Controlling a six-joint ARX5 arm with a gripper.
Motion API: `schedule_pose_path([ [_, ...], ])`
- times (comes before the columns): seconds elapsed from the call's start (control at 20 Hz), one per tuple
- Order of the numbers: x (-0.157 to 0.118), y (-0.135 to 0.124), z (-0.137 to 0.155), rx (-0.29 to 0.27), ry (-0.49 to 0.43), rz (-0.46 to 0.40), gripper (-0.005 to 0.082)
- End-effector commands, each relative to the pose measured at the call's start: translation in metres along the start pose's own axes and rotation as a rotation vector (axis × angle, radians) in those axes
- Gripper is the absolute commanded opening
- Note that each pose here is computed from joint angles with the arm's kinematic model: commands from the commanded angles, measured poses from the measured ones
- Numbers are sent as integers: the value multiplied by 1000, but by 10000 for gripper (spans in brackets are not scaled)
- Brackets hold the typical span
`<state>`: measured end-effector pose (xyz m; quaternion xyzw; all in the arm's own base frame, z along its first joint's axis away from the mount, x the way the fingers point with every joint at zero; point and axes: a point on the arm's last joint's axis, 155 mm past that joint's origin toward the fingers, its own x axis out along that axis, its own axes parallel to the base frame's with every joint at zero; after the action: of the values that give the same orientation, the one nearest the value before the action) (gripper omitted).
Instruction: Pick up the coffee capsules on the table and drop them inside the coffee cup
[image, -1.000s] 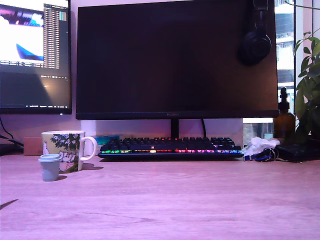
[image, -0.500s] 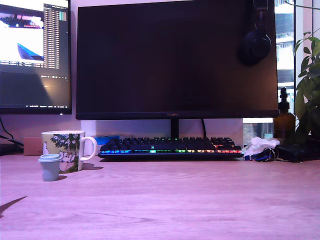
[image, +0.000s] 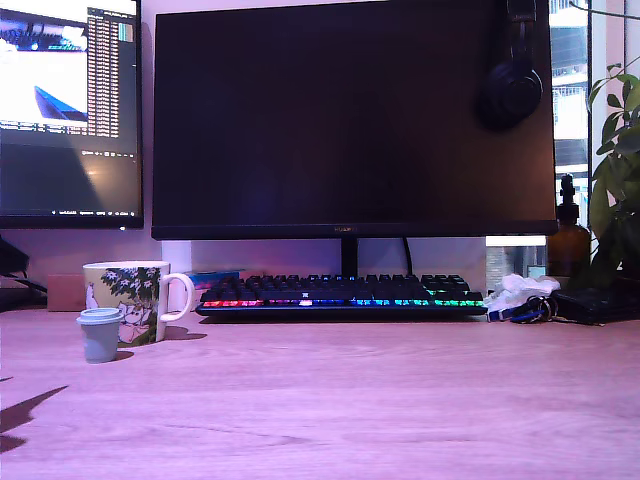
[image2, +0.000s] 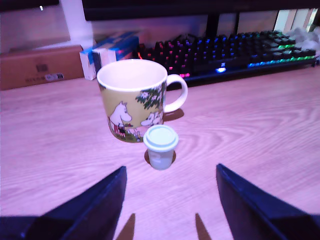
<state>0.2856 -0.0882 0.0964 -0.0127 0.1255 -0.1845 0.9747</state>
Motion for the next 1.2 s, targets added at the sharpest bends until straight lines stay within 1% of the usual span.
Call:
schedule_pose_path([
  [0.0, 2, -1, -5, 6, 3, -5, 519],
  [0.6, 36, 6, -33, -9, 77, -5, 518],
  [0.75, 45, 6, -38, -13, 93, -16, 518],
  [1.15, 69, 7, -44, 29, 126, -38, 514],
])
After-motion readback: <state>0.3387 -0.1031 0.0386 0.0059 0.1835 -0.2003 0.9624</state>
